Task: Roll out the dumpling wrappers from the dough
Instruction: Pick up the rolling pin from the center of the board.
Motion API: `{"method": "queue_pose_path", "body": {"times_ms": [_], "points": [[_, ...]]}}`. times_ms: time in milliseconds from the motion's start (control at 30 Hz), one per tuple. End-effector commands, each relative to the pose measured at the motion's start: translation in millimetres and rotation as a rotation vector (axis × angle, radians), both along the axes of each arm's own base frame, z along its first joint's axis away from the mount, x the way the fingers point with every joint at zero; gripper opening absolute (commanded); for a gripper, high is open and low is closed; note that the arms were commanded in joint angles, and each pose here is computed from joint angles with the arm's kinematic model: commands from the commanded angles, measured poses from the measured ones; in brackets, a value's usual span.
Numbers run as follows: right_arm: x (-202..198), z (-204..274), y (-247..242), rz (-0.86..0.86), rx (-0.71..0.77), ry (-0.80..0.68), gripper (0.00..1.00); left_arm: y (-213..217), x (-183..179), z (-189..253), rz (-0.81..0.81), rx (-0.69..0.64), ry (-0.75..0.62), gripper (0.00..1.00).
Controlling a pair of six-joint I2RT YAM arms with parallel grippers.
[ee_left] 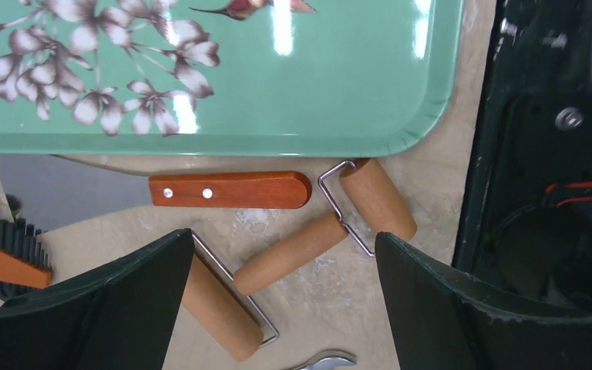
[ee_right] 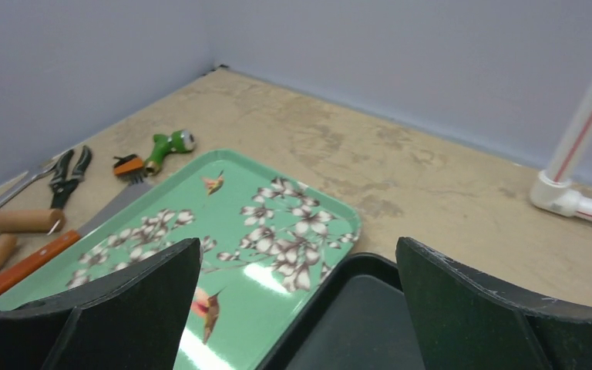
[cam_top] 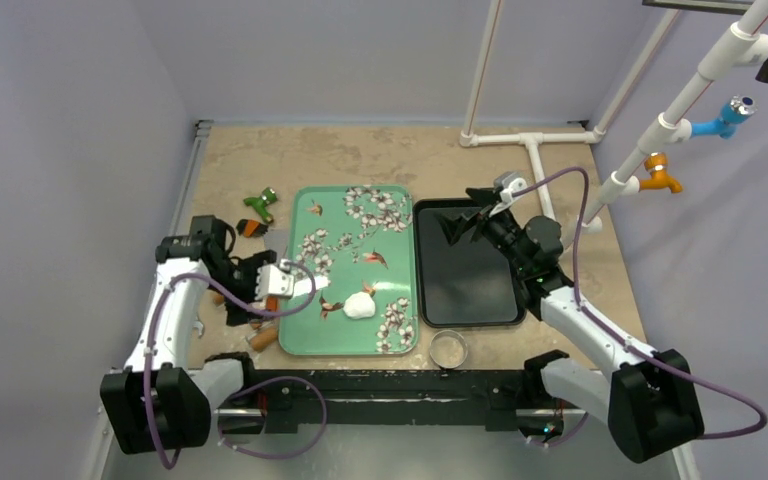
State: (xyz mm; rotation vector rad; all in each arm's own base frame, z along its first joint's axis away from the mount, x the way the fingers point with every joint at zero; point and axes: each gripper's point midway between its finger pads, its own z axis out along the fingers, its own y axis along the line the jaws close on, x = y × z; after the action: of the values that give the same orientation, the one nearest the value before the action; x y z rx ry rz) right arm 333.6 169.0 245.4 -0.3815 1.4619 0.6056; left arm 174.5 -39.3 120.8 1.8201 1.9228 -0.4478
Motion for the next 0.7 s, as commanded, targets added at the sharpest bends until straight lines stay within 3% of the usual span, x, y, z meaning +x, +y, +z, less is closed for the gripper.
{"method": "queue_pose_path", "body": {"times_ms": [0,133,300,467,667], "points": [[-10.7,21.0,24.2,0.109,-0.028,-0.075,0.99,12.6,20.8,-23.6,-0.216,0.128,-0.255,0.86],[-12.0,18.6,27.3,0.115,-0.020,-0.080,0.99,16.6,27.1,-45.6,-0.354,0.172,-0.287,0.80],[-13.1,18.8,26.0,0.104,-0.009,-0.088,0.99,25.3,44.5,-69.6,-0.401,0.244,-0.363,0.77],[-12.6,15.3,27.6,0.108,-0.010,-0.079,0.99,43.1,42.1,-75.1,-0.430,0.314,-0.254,0.74],[-10.1,12.7,27.4,0.098,-0.014,-0.073,0.99,27.9,31.2,-58.8,-0.453,0.236,-0.277,0.76]]}}
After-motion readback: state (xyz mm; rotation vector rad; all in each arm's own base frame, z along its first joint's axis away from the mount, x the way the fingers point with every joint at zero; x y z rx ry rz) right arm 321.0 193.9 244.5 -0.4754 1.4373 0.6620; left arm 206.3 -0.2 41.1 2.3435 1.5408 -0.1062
